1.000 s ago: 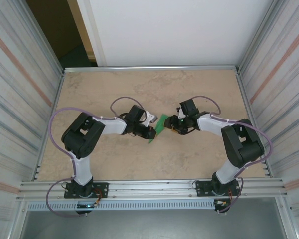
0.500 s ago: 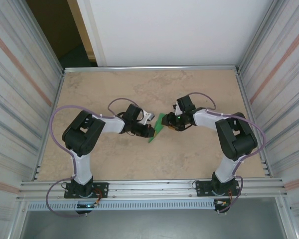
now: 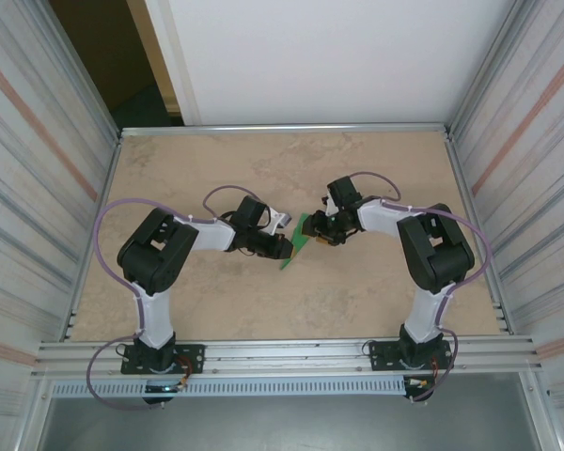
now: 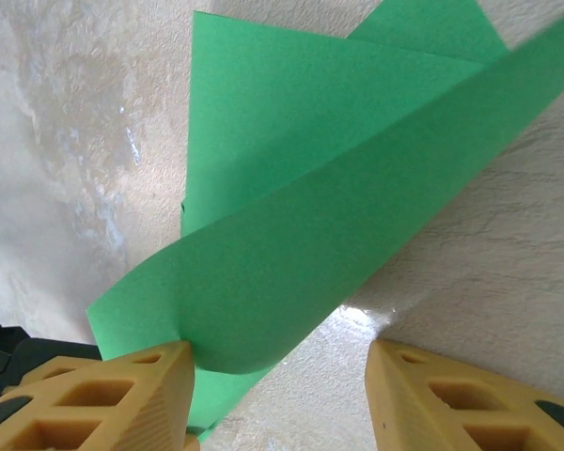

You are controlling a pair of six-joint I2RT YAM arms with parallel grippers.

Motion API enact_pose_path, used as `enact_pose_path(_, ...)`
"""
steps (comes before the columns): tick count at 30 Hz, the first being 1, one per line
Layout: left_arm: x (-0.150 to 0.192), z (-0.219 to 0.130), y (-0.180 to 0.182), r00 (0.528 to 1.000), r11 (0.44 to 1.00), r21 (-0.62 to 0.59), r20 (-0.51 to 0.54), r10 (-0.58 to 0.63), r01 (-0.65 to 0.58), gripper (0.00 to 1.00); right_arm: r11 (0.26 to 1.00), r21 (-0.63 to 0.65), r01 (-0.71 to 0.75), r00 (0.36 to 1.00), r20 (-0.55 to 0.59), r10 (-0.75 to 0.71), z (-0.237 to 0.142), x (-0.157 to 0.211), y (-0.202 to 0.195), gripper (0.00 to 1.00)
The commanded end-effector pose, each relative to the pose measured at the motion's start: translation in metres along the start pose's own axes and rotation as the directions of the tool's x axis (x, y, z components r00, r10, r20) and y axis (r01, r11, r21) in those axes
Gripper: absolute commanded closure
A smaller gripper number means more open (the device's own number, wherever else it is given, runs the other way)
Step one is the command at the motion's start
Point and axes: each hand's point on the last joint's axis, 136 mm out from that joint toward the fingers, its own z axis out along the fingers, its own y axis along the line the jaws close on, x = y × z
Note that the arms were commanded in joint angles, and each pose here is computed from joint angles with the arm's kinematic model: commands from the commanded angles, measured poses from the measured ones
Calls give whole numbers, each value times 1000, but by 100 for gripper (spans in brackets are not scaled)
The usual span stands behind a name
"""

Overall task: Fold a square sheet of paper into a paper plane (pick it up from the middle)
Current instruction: Fold the wing for the fifth time at the center of the table.

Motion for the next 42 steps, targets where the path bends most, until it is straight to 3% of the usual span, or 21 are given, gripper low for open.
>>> enact_pose_path(1,9,3,3,999,1000,-17,-27,-21,21,83,994,109,-7,999,-48,13,18,13,-22,47)
enact_pose_path(18,0,-20,-12,1000,999,-50,15,-10,10,75,984,175,-35,996,-76,49,30,19,-32,46)
enact_pose_path(33,18,-14,2,998,994,-99,-33,-47,43,80,980,192,-46,994,-84,63,33,22,-38,46)
enact_pose_path(42,31,-5,13,995,989,-142,-78,-63,52,84,963,269,-27,993,-104,57,41,26,-47,45)
